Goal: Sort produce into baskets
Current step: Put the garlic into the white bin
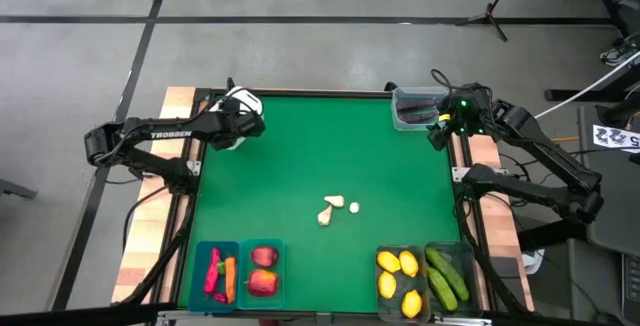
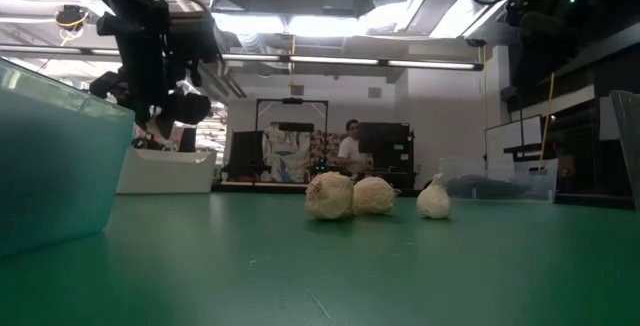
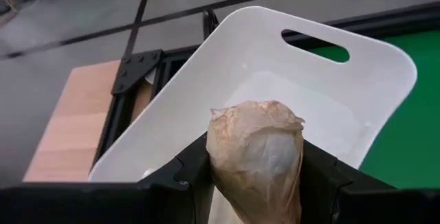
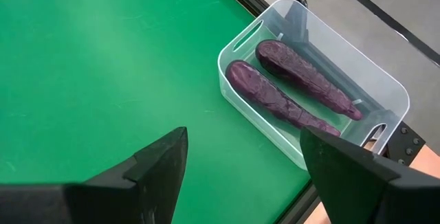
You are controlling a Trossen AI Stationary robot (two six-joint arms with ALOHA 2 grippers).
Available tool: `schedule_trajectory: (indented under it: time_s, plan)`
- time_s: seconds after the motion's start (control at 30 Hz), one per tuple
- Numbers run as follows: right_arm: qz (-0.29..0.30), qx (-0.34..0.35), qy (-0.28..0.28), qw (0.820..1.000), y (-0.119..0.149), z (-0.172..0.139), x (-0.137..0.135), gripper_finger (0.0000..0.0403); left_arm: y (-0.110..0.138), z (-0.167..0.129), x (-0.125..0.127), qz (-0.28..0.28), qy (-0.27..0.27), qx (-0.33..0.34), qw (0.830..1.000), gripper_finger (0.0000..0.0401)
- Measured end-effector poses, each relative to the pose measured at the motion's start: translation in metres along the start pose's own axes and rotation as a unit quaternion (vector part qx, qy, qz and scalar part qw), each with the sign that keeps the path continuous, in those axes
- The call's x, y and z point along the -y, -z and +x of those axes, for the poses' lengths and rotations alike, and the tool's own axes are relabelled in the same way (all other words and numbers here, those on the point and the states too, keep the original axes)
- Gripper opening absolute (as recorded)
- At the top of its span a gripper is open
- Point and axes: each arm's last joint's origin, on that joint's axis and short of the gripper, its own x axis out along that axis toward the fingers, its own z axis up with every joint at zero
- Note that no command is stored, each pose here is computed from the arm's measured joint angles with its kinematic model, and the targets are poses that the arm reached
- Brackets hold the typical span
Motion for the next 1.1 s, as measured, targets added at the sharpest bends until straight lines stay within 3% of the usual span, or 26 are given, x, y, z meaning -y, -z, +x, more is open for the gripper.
schedule_trajectory:
  time_s: [0.2, 0.53, 0.73, 0.87, 0.93, 1.1]
  plan:
    - [0.000, -0.001, 0.000, 1.000, 0.000, 0.000, 0.000, 0.0282, -0.003, 0.005, -0.004, 0.034, -0.014, -0.003, 0.999, 0.0151]
    - [0.000, -0.001, -0.001, 1.000, 0.000, 0.000, 0.000, 0.0282, -0.003, 0.006, -0.004, 0.056, -0.010, -0.014, 0.998, 0.0278]
    - [0.000, -0.002, -0.001, 1.000, 0.000, 0.000, 0.000, 0.0282, 0.000, 0.000, 0.002, 0.060, 0.013, -0.005, 0.998, 0.0300]
    - [0.000, -0.001, -0.001, 1.000, 0.000, 0.000, 0.000, 0.0282, 0.001, -0.018, 0.020, 0.080, 0.108, 0.022, 0.991, 0.0296]
    - [0.000, -0.001, -0.001, 1.000, 0.000, 0.000, 0.000, 0.0282, 0.002, -0.033, 0.034, 0.109, 0.187, 0.043, 0.975, 0.0293]
    - [0.000, -0.001, -0.002, 1.000, 0.000, 0.000, 0.000, 0.0282, 0.011, -0.082, 0.063, 0.164, 0.405, 0.101, 0.894, 0.0291]
